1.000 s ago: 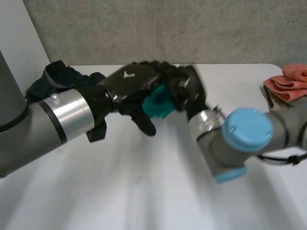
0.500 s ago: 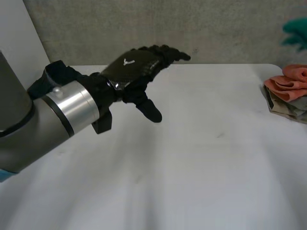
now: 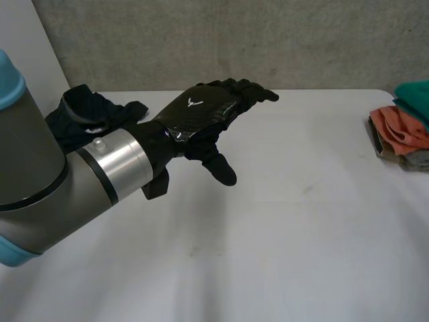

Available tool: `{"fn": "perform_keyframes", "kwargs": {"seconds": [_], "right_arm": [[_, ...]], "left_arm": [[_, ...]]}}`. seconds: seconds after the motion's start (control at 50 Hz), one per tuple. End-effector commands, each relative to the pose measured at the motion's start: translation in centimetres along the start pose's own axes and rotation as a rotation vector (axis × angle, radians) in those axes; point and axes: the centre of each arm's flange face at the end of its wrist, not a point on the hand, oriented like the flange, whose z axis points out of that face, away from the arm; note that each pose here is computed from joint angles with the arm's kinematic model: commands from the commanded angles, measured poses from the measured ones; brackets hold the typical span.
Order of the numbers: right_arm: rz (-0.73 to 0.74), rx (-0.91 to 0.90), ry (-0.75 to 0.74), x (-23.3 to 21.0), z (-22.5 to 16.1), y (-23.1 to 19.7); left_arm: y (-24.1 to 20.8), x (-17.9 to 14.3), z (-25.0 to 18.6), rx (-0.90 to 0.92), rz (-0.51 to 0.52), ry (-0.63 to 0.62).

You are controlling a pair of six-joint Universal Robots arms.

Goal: Fold the laundry.

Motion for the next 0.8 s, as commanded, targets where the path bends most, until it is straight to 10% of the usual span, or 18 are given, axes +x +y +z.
{"fn": "perform_keyframes", "kwargs": {"seconds": [0.02,0.2,0.3,0.42,0.6,0.8], "right_arm": [[0.098,-0.036,0.05,0.4,-1.8,-6.0],[-0.038,-0.162,0.22,3.7,-5.4,-10.6],[-0.411,-0.246,0.542,8.2,-5.6,-13.8],[-0.579,-0.017,0.665,6.5,-1.8,-19.3],[-0.369,0.479,0.226,-9.4,0.2,-28.0],[-0.121,0.244,-0.275,-26.9,-5.4,-22.1]], "left_arm": [[-1.2,1.0,-0.5,0.023,0.009,0.008],[-2.1,1.6,-1.3,0.051,0.025,0.011],[-4.1,1.5,-1.5,0.137,0.051,-0.017],[-9.1,0.7,-2.0,0.322,0.095,-0.12],[-13.9,-7.7,-5.5,0.42,0.172,-0.628],[-4.0,-21.6,-6.6,-0.052,0.356,-0.91]]}}
